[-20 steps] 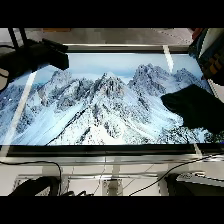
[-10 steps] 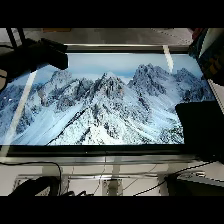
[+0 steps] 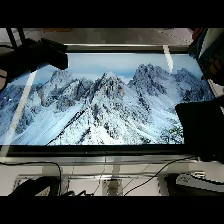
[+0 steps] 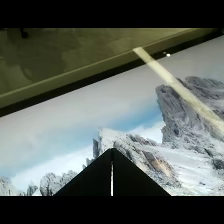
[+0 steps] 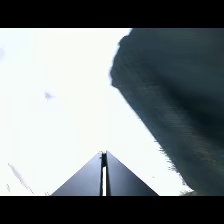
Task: Fold the clothes and pants, and hang the long-sleeved shirts on hangers.
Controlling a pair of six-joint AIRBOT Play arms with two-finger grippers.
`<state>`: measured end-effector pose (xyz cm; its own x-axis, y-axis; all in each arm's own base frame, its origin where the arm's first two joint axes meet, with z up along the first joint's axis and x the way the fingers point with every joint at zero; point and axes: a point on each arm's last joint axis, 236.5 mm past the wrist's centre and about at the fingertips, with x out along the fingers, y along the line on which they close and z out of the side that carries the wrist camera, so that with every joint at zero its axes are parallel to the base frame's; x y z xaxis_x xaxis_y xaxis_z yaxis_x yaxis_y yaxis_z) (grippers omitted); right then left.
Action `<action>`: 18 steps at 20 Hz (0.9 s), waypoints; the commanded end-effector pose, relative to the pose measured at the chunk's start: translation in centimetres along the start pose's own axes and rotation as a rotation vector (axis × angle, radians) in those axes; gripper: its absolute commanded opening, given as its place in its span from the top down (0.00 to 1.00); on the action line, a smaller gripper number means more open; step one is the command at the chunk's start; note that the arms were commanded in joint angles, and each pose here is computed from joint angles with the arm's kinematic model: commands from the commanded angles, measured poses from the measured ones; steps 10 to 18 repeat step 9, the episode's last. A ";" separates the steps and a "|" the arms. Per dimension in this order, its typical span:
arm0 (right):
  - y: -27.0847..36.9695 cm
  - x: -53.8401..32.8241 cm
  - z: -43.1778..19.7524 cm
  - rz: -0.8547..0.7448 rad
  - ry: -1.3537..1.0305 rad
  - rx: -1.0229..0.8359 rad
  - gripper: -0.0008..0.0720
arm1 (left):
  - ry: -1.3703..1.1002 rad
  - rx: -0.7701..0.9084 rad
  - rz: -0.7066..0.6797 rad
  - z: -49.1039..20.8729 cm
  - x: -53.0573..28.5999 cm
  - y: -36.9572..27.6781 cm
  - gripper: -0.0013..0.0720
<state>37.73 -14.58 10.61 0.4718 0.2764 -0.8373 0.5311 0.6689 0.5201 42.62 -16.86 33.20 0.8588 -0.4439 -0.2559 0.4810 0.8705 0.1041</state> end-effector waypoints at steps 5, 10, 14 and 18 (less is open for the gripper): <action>11.7 8.7 -8.3 -0.325 0.053 -0.809 0.93 | 0.001 0.000 0.001 0.0 0.0 0.1 0.96; 16.3 10.9 -12.3 -0.260 0.053 -0.955 0.93 | 0.001 0.000 0.001 0.0 0.0 0.1 0.96; 16.3 10.9 -12.3 -0.260 0.053 -0.955 0.93 | 0.001 0.000 0.001 0.0 0.0 0.1 0.96; 16.3 10.9 -12.3 -0.260 0.053 -0.955 0.93 | 0.001 0.000 0.001 0.0 0.0 0.1 0.96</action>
